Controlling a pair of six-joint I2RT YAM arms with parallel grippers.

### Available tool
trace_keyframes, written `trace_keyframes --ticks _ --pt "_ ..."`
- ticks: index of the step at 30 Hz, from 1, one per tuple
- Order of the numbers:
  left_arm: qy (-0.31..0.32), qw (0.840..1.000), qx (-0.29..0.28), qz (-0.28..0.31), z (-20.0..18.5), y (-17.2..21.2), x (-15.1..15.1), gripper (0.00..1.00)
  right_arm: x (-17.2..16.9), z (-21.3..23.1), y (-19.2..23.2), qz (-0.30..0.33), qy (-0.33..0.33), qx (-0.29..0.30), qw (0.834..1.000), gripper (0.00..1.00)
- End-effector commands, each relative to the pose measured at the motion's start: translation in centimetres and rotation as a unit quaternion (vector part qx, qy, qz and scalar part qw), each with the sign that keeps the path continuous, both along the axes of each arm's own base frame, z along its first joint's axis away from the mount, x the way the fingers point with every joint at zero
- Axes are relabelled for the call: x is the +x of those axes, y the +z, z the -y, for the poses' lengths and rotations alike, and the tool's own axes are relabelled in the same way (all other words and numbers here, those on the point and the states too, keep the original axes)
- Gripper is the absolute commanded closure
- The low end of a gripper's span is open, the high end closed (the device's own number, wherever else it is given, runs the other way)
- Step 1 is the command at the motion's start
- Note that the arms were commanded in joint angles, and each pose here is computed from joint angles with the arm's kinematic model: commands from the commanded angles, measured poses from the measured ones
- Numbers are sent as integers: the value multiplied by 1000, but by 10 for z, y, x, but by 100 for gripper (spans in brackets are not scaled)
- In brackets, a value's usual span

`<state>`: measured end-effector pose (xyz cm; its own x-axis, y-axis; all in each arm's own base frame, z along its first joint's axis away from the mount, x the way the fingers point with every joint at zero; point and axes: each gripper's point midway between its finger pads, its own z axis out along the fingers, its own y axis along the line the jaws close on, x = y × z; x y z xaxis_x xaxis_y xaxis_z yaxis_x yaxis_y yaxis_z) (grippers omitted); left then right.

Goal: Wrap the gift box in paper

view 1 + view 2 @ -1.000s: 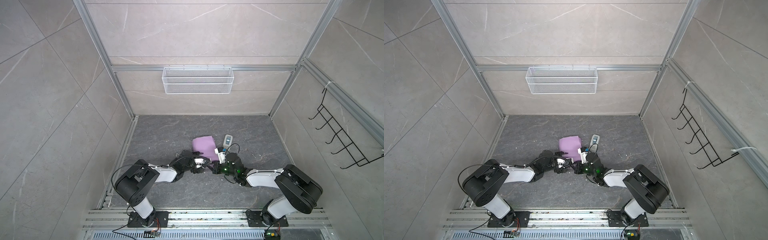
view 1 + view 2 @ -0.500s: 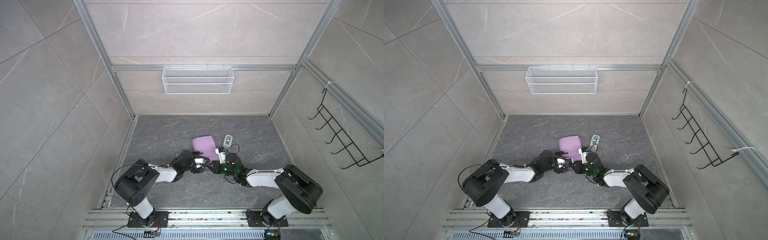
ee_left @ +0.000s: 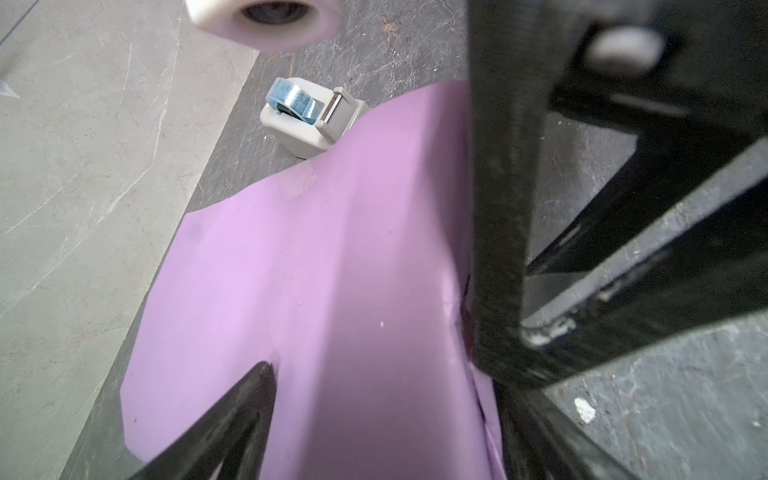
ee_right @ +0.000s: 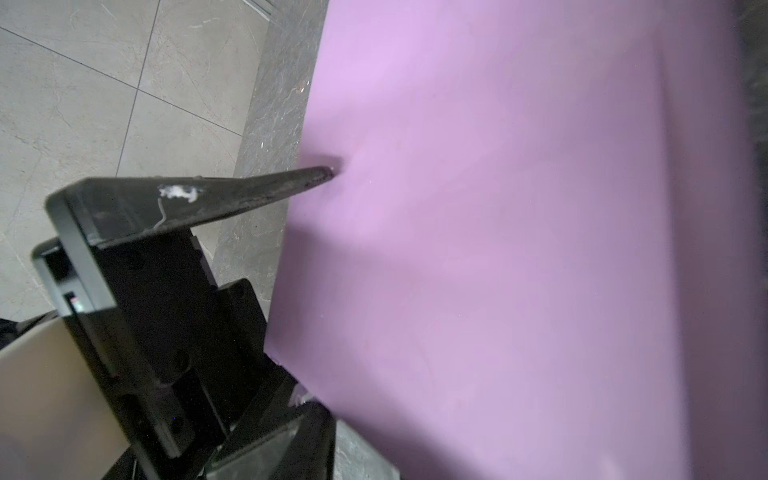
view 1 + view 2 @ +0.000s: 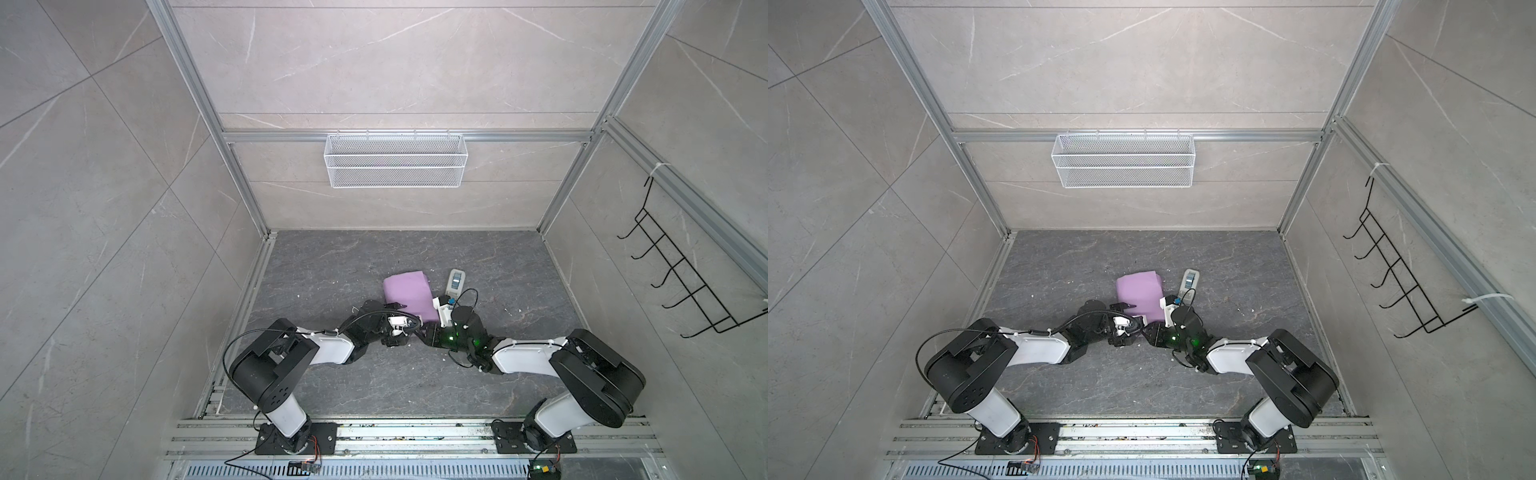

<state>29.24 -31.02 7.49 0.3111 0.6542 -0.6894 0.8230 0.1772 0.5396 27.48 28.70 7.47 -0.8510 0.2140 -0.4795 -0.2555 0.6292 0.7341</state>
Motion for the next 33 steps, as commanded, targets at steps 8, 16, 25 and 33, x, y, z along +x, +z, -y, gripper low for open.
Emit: trace_keyframes --ticks 8,16,25,33 --pt "-6 999 6 -36 -1 -10 -7 18 13 1 12 -2 -35 10 999 65" --pt "-6 999 4 -35 -1 -9 -7 18 2 12 11 -5 -34 -4 999 61" --pt "-6 999 6 -34 -2 -9 -7 18 -11 25 14 -6 -18 -34 999 58" --pt "-6 999 6 -35 -1 -10 -7 18 -17 17 15 3 17 -39 999 72"
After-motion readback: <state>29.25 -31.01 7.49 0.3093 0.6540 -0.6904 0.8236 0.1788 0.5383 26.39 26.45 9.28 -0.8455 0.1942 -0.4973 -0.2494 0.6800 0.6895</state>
